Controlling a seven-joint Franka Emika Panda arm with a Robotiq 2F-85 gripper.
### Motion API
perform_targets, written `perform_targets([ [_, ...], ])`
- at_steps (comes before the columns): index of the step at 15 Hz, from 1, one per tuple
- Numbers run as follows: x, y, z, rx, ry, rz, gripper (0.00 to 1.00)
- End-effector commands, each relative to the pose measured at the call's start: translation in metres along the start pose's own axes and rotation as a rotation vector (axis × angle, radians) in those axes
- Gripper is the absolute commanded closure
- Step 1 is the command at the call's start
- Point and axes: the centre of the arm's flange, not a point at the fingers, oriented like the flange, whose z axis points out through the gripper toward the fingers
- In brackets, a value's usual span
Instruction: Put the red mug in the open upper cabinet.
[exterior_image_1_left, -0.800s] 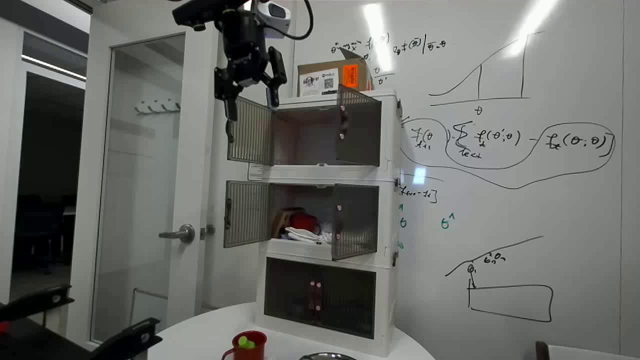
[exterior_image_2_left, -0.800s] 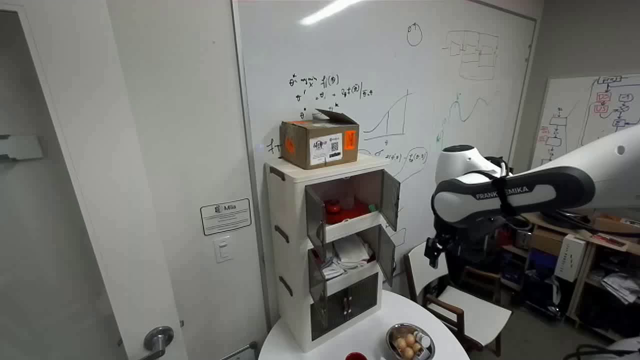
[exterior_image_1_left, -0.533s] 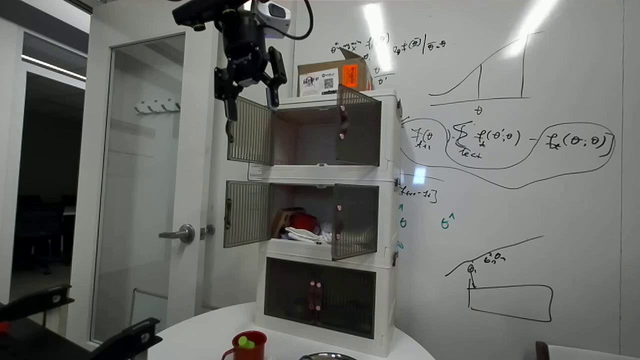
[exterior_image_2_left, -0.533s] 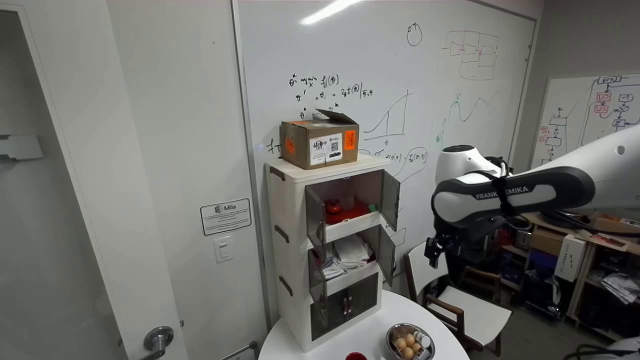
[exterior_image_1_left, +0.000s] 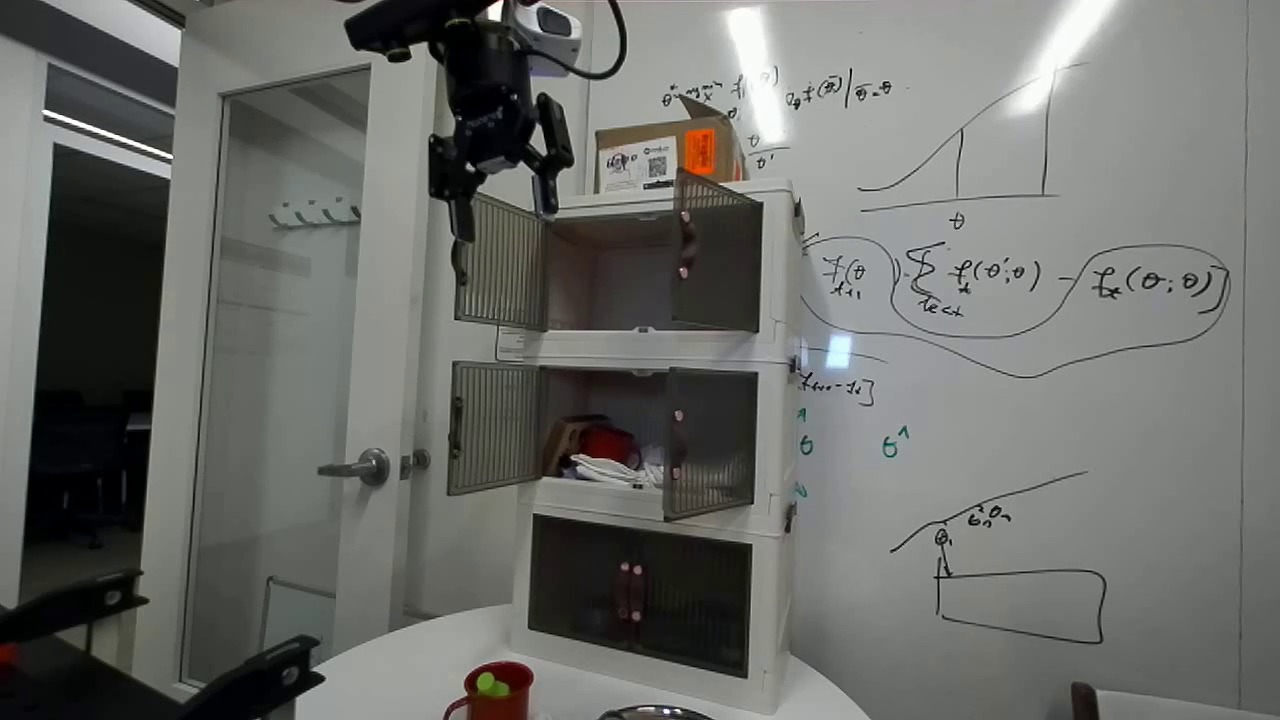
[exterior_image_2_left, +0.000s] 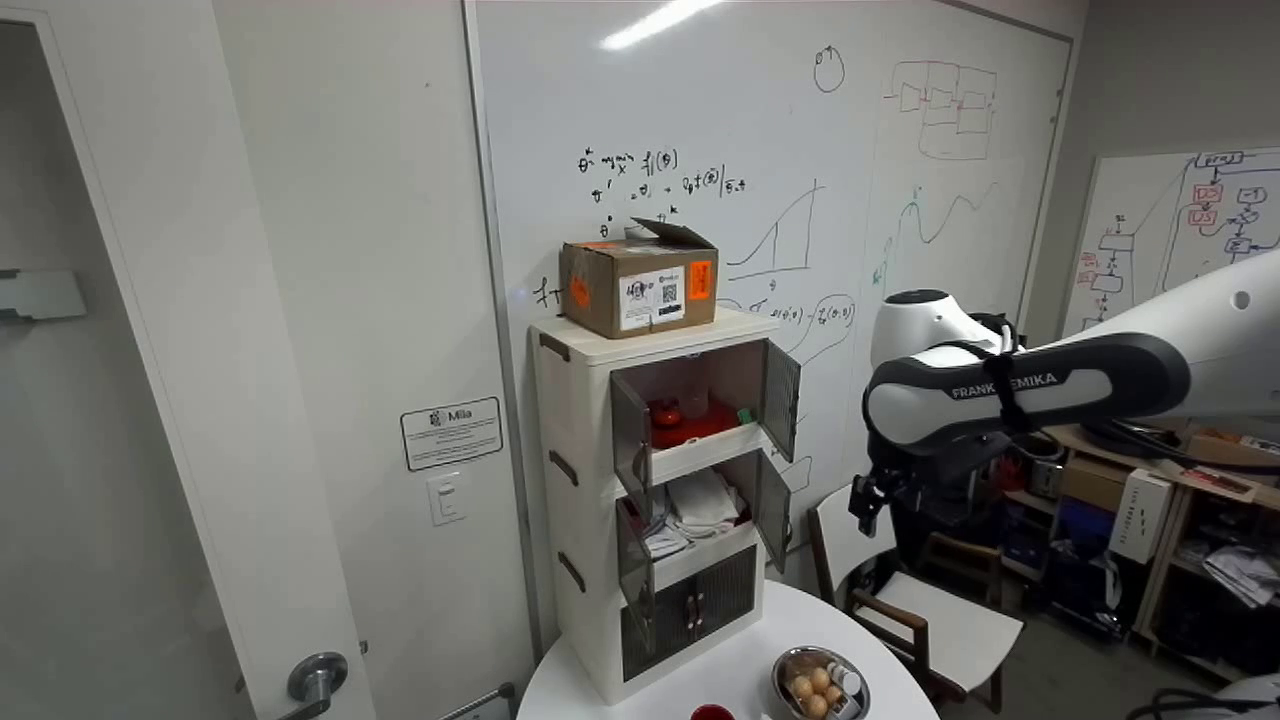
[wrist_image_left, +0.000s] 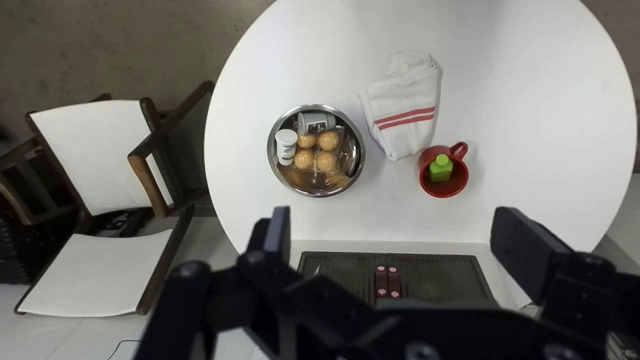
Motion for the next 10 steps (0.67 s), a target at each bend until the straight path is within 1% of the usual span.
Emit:
perform_targets([
  [1, 0.000, 0.000, 0.000, 0.000, 0.000, 0.000, 0.00],
  [7, 0.000, 0.000, 0.000, 0.000, 0.000, 0.000, 0.00],
  [8, 0.001, -0.001, 0.002, -0.023, -0.003, -0.004, 0.00],
  [10, 0.011, -0.009, 0.008, -0.017, 0.005, -0.037, 0.00],
])
